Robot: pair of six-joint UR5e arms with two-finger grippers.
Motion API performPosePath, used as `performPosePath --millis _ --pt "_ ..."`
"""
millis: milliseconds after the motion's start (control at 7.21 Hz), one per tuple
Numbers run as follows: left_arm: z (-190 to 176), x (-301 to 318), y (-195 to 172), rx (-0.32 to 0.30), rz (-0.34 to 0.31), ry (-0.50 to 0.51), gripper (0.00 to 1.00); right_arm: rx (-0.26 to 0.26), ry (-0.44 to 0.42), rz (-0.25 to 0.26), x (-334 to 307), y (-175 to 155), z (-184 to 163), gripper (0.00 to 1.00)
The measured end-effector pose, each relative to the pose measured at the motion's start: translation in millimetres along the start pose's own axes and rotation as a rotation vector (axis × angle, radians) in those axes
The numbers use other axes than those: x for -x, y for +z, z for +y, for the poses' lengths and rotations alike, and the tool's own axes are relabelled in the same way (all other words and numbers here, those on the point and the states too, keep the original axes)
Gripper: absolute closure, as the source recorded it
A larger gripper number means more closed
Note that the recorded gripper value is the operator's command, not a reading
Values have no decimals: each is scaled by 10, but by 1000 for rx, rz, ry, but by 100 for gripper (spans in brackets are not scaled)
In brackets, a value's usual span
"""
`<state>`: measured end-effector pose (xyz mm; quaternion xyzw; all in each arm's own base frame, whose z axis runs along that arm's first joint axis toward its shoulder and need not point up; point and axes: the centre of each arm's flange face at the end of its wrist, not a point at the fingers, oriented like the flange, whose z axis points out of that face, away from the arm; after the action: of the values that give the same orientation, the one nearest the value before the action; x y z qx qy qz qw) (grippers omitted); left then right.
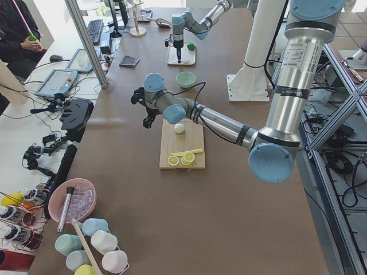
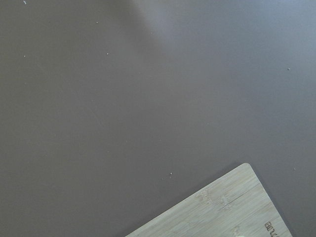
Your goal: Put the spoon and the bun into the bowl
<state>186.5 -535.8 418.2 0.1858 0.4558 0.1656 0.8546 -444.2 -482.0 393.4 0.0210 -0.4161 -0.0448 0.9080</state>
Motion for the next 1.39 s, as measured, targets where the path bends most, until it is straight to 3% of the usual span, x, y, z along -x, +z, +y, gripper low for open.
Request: performPosePath --millis 832,1109,1387 --pt "-98 -242 33 -6 20 8 2 -57 159 -129 146 -878 -159 100" --pt "38 -574 295 33 51 26 2 -66 199 -174 297 -1107 -230 100" --pt "210 -880 652 64 32 68 2 -74 232 -199 473 -1212 -269 100"
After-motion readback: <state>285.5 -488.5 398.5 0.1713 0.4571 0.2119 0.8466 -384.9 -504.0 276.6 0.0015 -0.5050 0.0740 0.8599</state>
